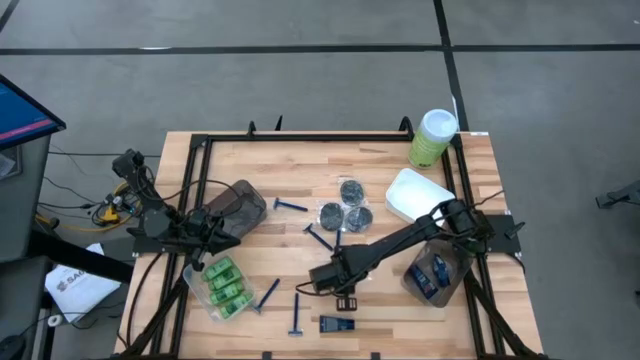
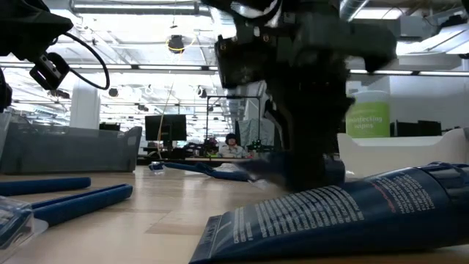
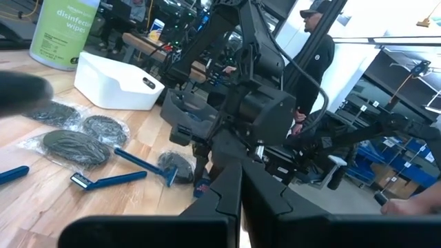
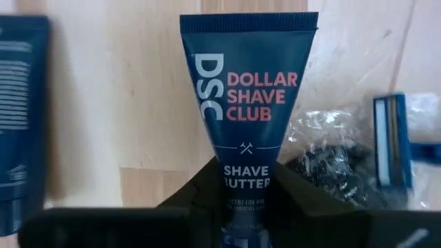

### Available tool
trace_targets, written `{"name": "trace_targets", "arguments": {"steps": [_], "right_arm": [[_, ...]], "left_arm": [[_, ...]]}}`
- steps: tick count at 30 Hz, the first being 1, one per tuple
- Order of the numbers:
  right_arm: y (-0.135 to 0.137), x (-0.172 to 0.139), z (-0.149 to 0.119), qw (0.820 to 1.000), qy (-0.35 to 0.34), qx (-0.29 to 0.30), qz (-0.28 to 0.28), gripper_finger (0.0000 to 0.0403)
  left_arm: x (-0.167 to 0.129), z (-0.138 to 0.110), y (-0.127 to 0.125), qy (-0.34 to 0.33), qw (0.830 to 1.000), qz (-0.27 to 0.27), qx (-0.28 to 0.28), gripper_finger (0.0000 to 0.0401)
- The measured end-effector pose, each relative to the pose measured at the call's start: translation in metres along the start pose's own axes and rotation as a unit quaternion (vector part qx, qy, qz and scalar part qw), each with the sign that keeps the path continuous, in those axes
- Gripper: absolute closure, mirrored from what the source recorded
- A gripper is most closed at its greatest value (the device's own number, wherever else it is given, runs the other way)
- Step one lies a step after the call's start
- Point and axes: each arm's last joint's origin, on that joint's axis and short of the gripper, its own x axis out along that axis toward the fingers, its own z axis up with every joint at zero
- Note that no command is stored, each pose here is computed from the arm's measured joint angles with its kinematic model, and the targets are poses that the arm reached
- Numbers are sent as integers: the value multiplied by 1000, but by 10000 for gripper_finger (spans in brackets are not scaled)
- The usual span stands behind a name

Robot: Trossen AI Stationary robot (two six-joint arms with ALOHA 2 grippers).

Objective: Pick & Place Travel size toiletries
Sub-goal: Put the blue shave cream into the right black bin

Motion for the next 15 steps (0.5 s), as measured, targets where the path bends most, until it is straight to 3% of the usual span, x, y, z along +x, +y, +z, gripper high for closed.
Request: {"name": "trace_targets", "arguments": {"steps": [15], "right_arm": [[-33, -68, 10, 995, -97, 14, 16, 337]], "left_arm": [[0, 0, 0, 0, 1000, 0, 0, 399]]}}
